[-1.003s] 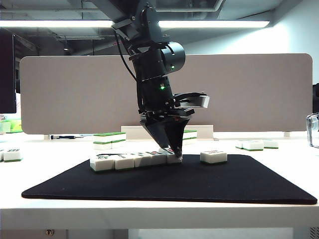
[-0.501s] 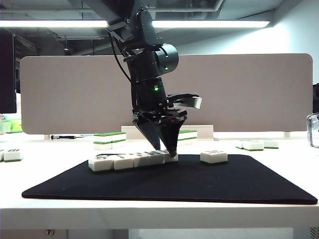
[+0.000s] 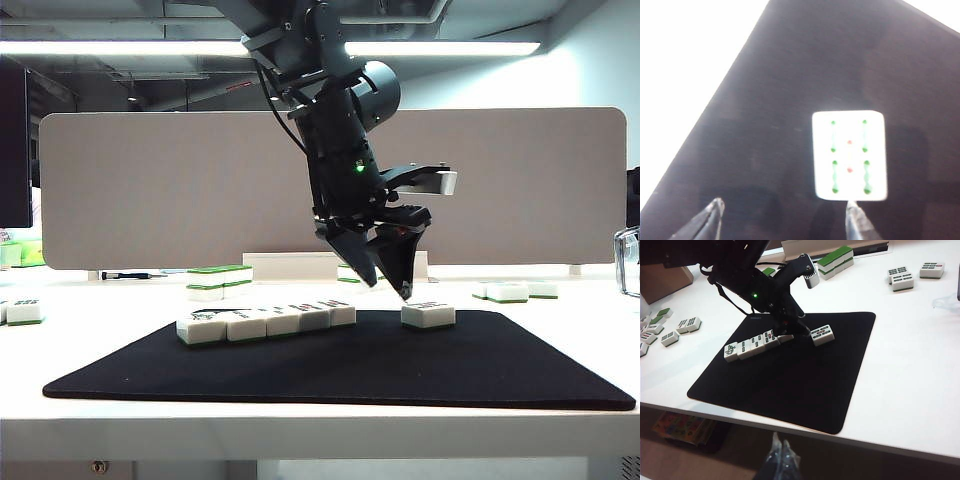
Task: Align six mahjong tiles in a row on the table.
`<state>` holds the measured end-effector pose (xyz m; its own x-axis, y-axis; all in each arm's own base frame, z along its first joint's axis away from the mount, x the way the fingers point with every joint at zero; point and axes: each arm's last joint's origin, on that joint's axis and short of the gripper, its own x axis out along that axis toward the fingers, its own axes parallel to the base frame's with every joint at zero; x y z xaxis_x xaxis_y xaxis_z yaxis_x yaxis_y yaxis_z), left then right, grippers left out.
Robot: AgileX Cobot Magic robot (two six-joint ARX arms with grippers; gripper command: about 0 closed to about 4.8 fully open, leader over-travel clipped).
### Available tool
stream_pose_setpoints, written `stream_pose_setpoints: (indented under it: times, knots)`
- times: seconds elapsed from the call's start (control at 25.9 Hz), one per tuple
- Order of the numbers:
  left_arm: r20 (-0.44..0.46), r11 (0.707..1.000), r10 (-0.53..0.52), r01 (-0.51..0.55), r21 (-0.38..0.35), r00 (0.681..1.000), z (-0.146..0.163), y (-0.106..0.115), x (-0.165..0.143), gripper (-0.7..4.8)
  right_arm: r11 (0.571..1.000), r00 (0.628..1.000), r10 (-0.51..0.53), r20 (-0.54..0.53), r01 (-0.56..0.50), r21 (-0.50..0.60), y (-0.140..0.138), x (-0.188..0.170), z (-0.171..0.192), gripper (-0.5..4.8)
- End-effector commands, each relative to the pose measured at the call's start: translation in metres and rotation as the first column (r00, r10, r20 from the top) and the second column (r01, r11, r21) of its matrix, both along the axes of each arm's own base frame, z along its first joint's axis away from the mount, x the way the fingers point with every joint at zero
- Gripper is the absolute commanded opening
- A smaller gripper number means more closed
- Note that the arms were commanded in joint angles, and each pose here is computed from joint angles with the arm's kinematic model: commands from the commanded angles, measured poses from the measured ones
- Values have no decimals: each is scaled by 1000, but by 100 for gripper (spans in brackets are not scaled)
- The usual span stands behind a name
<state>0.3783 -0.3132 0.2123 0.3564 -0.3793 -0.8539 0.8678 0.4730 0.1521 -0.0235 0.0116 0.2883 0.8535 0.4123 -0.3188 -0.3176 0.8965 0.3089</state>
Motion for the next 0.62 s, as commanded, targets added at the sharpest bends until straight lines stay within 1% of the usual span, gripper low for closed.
stream_pose_setpoints:
  times: [0.04, 0.08, 0.12, 0.15, 0.19, 0.35, 0.5, 0.54, 0.58, 0.62]
  knots:
    - [0, 997, 40, -40, -59, 999, 5, -6, -2, 318, 1000, 1000, 1, 26, -1, -3, 0, -2, 1, -1]
    - [-35, 994, 45, -48, -99, 998, 5, -7, -2, 318, 1000, 1000, 1, 26, -1, -3, 0, -2, 1, -1]
    - [-56, 992, 39, -46, -118, 998, 5, -8, -3, 318, 1000, 1000, 1, 26, 0, -3, 0, -2, 1, -1]
    - [-95, 987, 25, -40, -154, 995, 4, -9, -4, 318, 1000, 1000, 1, 26, 0, -3, 0, -2, 1, -1]
    - [-102, 986, 14, -31, -162, 995, 4, -10, -5, 318, 1000, 1000, 1, 26, 0, -3, 0, -2, 1, -1]
    - [-92, 986, 16, -31, -163, 996, 1, -13, -4, 317, 1000, 1000, 0, 26, 0, -3, 0, -2, 1, -1]
    - [-117, 989, 21, -37, -141, 993, -15, -15, -1, 317, 1000, 1000, 1, 26, 0, -3, 0, -2, 1, -1]
    - [-122, 990, 21, -38, -136, 992, -19, -16, -1, 312, 1000, 1000, 1, 26, 0, -3, 0, -2, 1, -1]
    - [-121, 990, 22, -39, -136, 992, -20, -16, 0, 295, 1000, 1000, 1, 26, 0, -3, 0, -2, 1, -1]
    - [-124, 989, 29, -46, -141, 992, -21, -17, 0, 265, 1000, 1000, 1, 26, 0, -3, 0, -2, 1, -1]
